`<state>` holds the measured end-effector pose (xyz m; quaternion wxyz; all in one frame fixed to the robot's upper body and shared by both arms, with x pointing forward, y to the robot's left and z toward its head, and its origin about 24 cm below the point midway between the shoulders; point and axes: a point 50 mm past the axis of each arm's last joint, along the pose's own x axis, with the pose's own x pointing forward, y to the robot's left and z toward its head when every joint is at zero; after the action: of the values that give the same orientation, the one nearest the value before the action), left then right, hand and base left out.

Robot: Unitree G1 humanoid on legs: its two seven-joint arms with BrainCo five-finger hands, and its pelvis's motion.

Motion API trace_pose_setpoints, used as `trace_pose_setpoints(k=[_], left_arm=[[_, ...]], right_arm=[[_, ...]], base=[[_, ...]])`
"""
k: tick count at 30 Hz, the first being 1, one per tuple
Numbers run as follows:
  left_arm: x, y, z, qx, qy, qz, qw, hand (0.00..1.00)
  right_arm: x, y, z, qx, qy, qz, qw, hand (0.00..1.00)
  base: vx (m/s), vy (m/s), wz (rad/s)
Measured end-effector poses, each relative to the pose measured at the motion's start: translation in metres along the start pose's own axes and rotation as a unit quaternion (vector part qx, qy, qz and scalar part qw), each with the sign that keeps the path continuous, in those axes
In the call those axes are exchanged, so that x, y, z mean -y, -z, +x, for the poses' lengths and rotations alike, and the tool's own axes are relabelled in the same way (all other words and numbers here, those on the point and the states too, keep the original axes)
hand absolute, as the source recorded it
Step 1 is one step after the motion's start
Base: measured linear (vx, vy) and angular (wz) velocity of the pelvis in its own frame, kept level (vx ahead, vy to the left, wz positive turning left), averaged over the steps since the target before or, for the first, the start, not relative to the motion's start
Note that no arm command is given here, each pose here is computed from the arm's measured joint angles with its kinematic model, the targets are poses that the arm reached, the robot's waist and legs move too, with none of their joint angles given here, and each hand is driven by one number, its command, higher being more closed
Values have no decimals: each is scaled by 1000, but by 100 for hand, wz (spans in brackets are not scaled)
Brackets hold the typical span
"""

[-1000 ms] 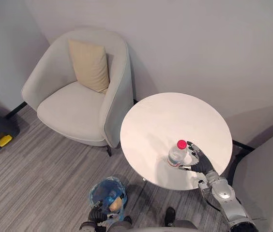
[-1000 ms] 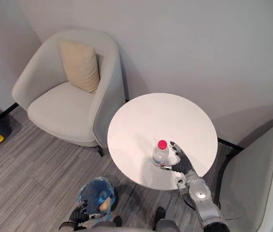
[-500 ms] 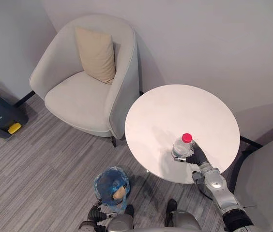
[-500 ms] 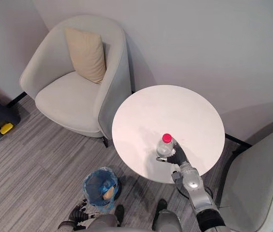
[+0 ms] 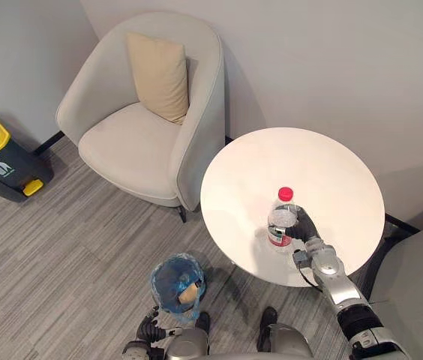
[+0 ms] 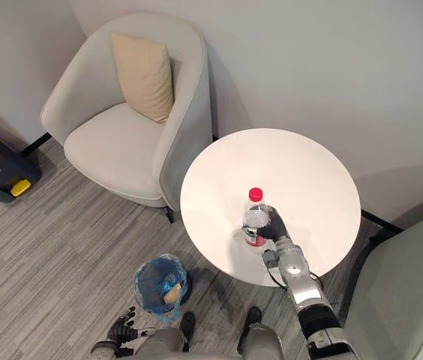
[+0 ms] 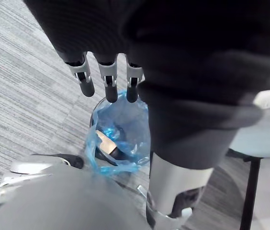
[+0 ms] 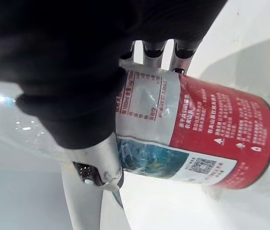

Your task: Gather rubbish on tea table into small bin, then transfer packed bag to large trash can.

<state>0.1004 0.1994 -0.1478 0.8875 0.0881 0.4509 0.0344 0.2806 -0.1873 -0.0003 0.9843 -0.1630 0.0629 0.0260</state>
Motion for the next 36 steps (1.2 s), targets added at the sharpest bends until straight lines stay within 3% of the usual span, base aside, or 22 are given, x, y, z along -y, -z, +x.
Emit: trace_pose_setpoints(k=[7,13,23,36], left_arm=[[1,0,0,0,1,0,1000,0],[2,0,1,-1,2,-1,1000,0],[2,6,0,-16,2,6,1000,0],[2,15,-2,-35,3,8,999,0]], right_arm=[[2,-30,3,65,13,22,998,100],[-5,-56,-36,146,18,52,988,100],[-9,-68,-63,185,6,67,980,100],[-22,-56,-85,162,-23,82,983,100]], base=[[-1,-16,-5],[8,8,-13],[2,13,-13],[-2,5,-4]])
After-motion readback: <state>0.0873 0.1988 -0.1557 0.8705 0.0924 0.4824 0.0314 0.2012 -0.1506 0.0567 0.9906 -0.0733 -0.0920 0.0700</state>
